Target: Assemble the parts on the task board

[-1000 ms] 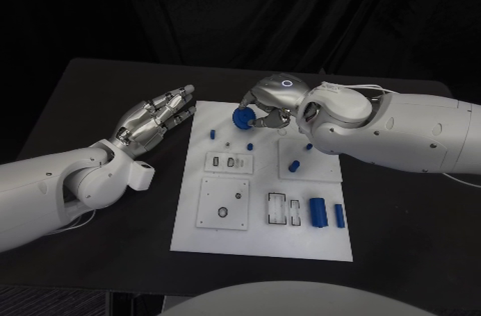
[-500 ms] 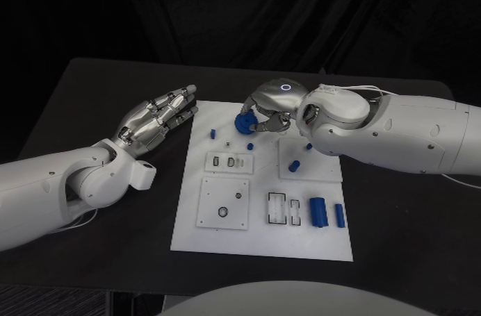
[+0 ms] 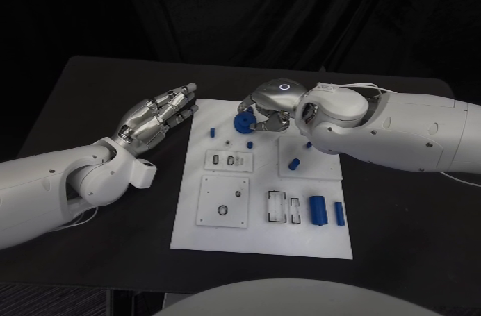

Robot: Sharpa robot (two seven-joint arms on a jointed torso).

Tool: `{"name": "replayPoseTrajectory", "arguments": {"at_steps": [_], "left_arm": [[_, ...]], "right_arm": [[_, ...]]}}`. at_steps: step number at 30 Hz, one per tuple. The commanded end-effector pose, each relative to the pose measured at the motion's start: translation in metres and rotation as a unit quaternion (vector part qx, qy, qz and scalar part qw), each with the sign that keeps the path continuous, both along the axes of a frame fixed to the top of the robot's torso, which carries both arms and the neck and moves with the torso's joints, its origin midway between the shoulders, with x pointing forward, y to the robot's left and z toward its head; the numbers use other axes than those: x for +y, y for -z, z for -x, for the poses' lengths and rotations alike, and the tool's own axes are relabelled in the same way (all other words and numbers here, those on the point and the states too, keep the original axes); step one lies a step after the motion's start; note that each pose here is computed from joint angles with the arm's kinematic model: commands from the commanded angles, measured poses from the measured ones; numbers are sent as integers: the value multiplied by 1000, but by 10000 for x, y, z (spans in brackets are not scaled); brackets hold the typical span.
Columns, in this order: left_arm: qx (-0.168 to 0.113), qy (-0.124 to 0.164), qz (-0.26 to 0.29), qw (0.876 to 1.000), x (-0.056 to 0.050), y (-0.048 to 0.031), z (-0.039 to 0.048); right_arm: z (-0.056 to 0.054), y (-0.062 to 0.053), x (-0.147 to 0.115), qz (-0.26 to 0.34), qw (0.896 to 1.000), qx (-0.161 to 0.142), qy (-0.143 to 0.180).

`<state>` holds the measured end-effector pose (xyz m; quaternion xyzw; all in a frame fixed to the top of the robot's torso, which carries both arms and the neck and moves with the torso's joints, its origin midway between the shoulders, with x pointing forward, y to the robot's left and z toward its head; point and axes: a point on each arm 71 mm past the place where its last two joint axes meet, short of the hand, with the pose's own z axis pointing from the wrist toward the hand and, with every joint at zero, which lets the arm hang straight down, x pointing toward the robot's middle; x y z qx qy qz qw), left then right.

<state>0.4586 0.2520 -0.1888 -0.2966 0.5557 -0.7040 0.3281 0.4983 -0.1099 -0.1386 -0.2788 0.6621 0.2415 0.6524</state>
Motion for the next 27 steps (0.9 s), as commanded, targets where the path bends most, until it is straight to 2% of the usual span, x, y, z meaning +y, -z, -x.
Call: {"name": "replayPoseTrajectory", "arguments": {"at_steps": [1, 17, 27], "left_arm": [[-27, 5, 26, 999, -9, -47, 17], [-26, 5, 25, 999, -3, -39, 17], [-25, 4, 25, 999, 5, -32, 19]], "right_arm": [[-16, 31, -8, 14, 1000, 8, 18], [-21, 18, -28, 7, 1000, 3, 21], [-20, 40, -99, 17, 999, 11, 26]]}}
